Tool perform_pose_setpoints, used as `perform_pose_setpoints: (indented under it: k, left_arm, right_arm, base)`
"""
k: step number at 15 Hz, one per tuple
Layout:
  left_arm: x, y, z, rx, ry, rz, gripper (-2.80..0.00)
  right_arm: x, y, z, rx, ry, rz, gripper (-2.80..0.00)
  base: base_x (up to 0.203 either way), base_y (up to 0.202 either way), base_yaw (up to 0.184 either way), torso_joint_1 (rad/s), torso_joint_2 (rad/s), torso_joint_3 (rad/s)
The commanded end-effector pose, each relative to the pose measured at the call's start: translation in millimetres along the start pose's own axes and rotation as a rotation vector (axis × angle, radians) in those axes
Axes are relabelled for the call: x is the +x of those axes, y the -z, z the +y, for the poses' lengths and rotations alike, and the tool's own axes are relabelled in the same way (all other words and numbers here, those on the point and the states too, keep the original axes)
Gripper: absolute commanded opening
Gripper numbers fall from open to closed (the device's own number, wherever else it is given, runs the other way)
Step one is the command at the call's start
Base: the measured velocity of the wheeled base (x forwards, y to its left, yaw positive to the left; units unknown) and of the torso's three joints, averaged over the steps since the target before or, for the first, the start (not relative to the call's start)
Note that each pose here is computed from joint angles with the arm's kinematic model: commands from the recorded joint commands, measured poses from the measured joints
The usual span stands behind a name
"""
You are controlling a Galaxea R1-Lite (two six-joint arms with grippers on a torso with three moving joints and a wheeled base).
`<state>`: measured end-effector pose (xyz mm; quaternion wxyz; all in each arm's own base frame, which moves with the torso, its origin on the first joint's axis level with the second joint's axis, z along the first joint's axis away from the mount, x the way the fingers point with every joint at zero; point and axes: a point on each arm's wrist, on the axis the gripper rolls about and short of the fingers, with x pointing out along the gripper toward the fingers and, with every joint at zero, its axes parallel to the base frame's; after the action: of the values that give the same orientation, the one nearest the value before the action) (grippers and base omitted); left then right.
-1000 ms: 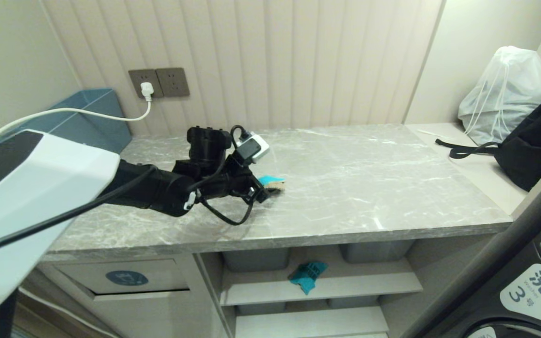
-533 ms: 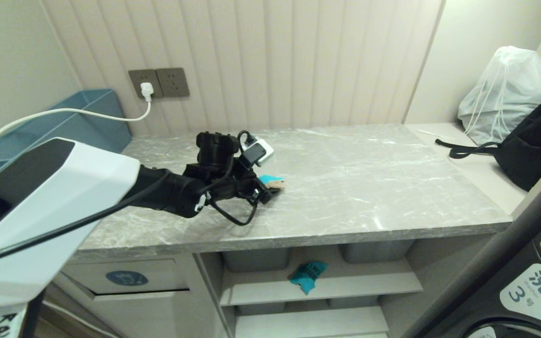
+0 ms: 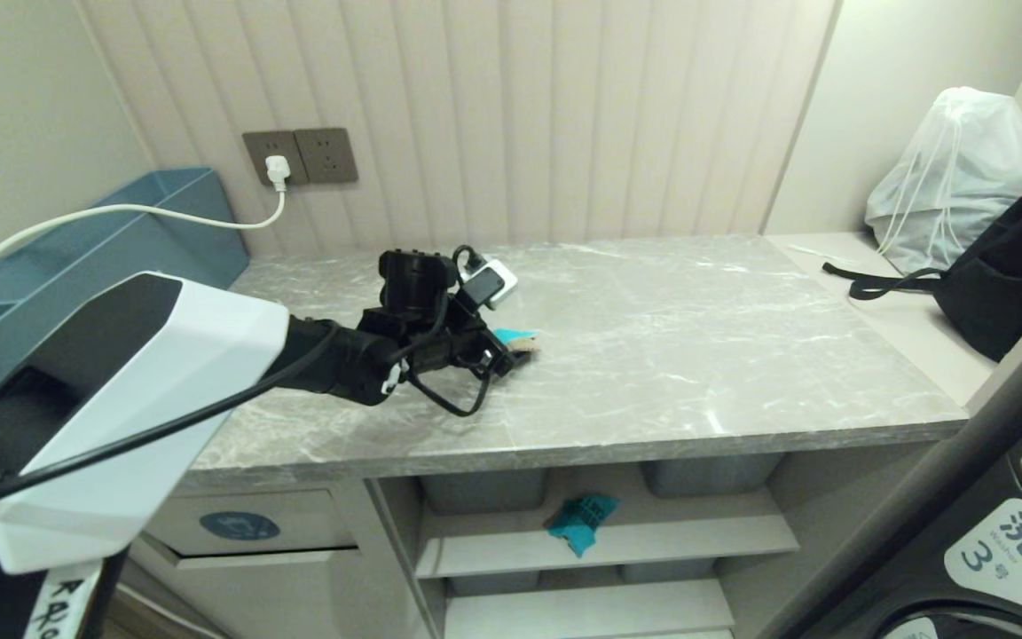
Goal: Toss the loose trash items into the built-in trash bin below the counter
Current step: Pick up the garbage
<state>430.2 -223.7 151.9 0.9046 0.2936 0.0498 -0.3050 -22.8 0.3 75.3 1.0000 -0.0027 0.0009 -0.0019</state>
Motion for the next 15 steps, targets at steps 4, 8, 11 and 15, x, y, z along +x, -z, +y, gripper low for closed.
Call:
perform_pose_setpoints:
  k: [4,8,11,15]
  left_arm:
    - [13.4,5.3,1.7,-0.003,-0.019,-0.006,-2.80]
    - [19.5,6.8,0.4,-0.016,-0.017,-0.014,-2.80]
    - [13.6,-0.4,4.1,-0.048,-0.019,-0.032,-2.80]
    - [-21.0,-47.0,20.3,-0.095,-0.058,-0.137,-2.80]
  right_arm:
    - [0.0,0.0,0.0,-0.001,-0.001,0.000,-2.80]
    - [0.0,0.0,0.0,-0.001,-0.001,0.000,-2.80]
    - [0.0,0.0,0.0,-0.001,-0.001,0.000,-2.80]
    - [0.0,0.0,0.1,-0.013,-0.002,0.000,-2.80]
  base:
    - [0.000,0.000,0.000,0.000,0.00,0.000]
    - [0.000,0.000,0.000,0.000,0.00,0.000]
    - [0.000,0.000,0.000,0.000,0.00,0.000]
    - [0.000,0.000,0.000,0.000,0.00,0.000]
